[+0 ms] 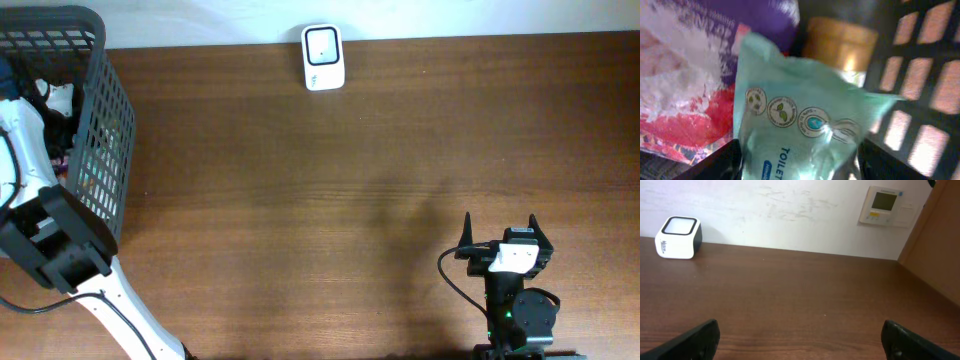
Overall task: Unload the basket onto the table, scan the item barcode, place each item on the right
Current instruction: 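Reach the left gripper into the grey basket and grasp the green wipes pack, then carry the green wipes pack to the table center and release it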
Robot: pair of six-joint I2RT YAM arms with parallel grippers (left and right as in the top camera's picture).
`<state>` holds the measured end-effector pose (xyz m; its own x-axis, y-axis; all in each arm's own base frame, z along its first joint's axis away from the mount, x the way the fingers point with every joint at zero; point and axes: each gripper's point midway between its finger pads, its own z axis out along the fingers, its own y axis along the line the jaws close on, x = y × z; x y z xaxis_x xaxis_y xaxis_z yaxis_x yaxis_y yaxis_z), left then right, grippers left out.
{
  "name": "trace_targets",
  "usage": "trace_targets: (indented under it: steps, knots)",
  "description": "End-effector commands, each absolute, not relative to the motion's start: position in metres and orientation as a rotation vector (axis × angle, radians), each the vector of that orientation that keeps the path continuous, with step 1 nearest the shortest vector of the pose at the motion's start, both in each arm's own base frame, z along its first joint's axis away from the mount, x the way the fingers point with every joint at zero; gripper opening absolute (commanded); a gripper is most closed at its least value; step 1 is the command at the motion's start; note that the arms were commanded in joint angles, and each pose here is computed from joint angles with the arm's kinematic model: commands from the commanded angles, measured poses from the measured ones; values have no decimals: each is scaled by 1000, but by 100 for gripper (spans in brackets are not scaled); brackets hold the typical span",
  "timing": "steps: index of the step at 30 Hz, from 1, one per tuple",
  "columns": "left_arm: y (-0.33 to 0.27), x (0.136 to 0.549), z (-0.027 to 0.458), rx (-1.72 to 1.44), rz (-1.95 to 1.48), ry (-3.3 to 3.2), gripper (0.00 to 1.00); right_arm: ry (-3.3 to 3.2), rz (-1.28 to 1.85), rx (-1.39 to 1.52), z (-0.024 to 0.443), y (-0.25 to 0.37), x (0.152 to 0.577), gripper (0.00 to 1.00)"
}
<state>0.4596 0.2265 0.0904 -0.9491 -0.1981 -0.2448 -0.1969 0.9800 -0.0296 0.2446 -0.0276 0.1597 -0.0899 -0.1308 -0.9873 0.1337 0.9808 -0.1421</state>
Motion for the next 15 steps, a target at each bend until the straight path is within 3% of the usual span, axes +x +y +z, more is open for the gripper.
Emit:
trace_targets:
  steps: [1,4,5,7,8,10,13,15]
  knots:
    - [234,451,72,-300,43,2933,64,1655,-239,14,156,-31,244,99]
    - [233,451,72,-300,41,2933,55,1655,-239,14,156,-31,244,99]
    - [233,451,72,-300,40,2935,45,1655,-239,14,156,-31,244,99]
    - [233,451,72,-355,36,2926,5,1655,-239,14,156,-31,244,99]
    - [235,452,75,-433,33,2907,0,1655,-239,14,156,-31,244,99]
    - [240,459,93,-547,41,2840,0,1655,-239,14,156,-31,244,99]
    - [251,476,174,-690,80,2606,0,1655,-239,14,156,-31,244,99]
    - [248,480,256,-811,40,2365,0,1655,-239,14,156,-31,244,99]
